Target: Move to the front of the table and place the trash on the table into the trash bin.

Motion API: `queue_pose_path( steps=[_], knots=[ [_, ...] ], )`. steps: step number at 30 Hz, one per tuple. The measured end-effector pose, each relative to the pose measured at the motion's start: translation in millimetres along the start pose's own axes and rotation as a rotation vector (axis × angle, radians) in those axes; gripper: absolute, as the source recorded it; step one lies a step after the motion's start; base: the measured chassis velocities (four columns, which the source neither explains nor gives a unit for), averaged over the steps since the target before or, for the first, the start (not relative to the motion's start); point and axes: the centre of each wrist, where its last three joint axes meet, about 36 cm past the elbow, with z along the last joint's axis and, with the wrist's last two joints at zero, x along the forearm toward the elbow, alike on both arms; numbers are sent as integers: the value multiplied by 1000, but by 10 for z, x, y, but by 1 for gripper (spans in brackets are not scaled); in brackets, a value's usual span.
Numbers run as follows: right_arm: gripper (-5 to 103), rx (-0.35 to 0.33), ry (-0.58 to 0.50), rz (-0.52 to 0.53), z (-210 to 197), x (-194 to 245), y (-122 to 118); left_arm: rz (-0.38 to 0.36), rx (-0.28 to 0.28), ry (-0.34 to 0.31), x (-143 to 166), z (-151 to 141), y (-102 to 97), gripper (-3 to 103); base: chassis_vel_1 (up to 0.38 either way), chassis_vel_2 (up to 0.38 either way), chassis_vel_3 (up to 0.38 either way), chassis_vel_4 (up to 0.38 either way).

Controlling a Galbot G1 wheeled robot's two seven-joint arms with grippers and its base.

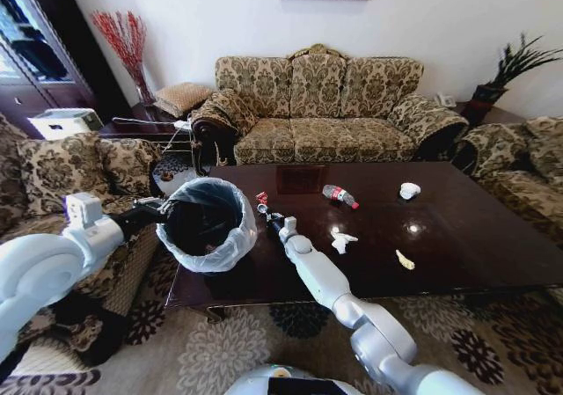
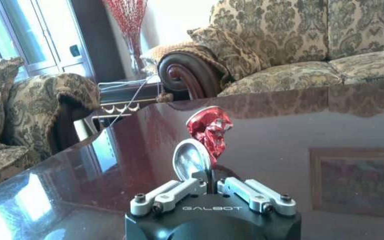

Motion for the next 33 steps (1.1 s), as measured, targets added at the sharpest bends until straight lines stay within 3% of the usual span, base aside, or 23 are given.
queue_pose_path(
  steps=[4, 8, 10, 11, 13, 15, 16, 18, 26, 29, 31, 33],
  knots=[
    [1, -3, -16, -5, 14, 34, 56, -2, 0, -1, -6, -1, 9, 4, 0, 0, 0, 0],
    [1, 10, -115, -53, -140, 121, 295, -8, 2, 3, -15, 6, 37, 4, 0, 0, 0, 0],
    [1, 1, -192, -94, -320, 214, 502, -13, 3, 8, -29, 17, 62, 4, 0, 0, 0, 0],
    [1, -21, -295, -147, -579, 375, 755, -18, 12, 16, -48, 36, 95, 4, 0, 0, 0, 0],
    [1, -31, -347, -170, -707, 491, 858, -20, 18, 19, -56, 45, 112, 4, 0, 0, 0, 0],
    [1, -27, -452, -188, -936, 925, 834, -31, 38, 27, -80, 79, 181, 4, 0, 0, 0, 0],
    [1, -27, -452, -188, -936, 925, 834, -31, 38, 27, -80, 79, 181, 4, 0, 0, 0, 0],
    [1, -10, -527, -173, -1089, 1400, 701, -35, 61, 33, -93, 99, 230, 4, 0, 0, 0, 0],
    [1, -23, -612, -226, -1308, 2378, 641, -22, 110, 35, -84, 154, 212, 4, 0, 0, 0, 0],
    [1, -48, -617, -314, -1362, 2757, 735, 9, 143, 47, -76, 173, 133, 4, 0, 0, 0, 0],
    [1, -93, -606, -447, -1452, 3181, 952, 96, 161, 61, -38, 149, -115, 4, 0, 0, 0, 0],
    [1, -95, -602, -478, -1470, 3239, 999, 117, 161, 59, -12, 143, -197, 4, 0, 0, 0, 0]
  ],
)
